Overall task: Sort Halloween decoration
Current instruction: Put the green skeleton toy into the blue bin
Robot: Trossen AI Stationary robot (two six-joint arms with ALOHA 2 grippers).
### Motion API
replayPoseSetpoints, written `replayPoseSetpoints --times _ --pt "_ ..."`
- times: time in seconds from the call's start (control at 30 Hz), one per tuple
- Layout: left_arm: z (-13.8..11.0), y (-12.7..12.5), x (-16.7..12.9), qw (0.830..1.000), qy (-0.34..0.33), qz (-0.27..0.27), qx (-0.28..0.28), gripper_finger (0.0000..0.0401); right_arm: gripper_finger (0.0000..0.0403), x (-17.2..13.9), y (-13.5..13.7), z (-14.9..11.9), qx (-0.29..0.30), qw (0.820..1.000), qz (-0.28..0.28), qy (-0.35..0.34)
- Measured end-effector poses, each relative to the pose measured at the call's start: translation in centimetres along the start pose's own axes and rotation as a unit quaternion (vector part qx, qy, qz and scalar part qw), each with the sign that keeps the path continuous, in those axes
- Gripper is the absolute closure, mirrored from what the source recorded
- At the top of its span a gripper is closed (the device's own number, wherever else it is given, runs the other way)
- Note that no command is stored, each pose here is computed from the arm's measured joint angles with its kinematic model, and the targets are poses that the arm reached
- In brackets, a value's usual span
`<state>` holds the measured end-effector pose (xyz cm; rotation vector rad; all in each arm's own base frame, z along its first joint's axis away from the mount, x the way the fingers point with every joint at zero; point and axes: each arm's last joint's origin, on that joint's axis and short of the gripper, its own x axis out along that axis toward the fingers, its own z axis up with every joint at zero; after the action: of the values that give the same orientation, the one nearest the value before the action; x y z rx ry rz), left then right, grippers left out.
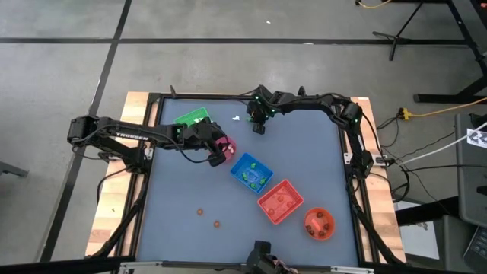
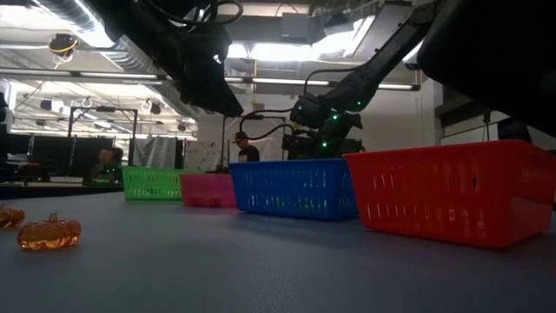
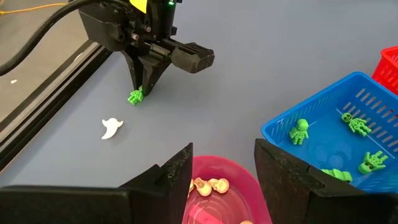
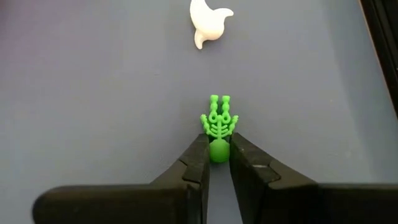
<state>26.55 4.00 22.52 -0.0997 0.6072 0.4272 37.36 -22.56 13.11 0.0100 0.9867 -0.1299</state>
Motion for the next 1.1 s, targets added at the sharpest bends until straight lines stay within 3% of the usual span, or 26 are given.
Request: replayPoseSetpoints --times 0.73,1.1 --pt "0.0 0.0 0.0 1.000 0.000 0.000 0.000 0.0245 0.0350 0.0 0.0 0.0 0.000 1.000 0.000 0.001" --pt "0.0 0.0 0.0 1.000 0.000 0.000 0.000 0.0245 0.0384 -0.9 -0.4 1.1 0.000 1.000 -0.014 0.010"
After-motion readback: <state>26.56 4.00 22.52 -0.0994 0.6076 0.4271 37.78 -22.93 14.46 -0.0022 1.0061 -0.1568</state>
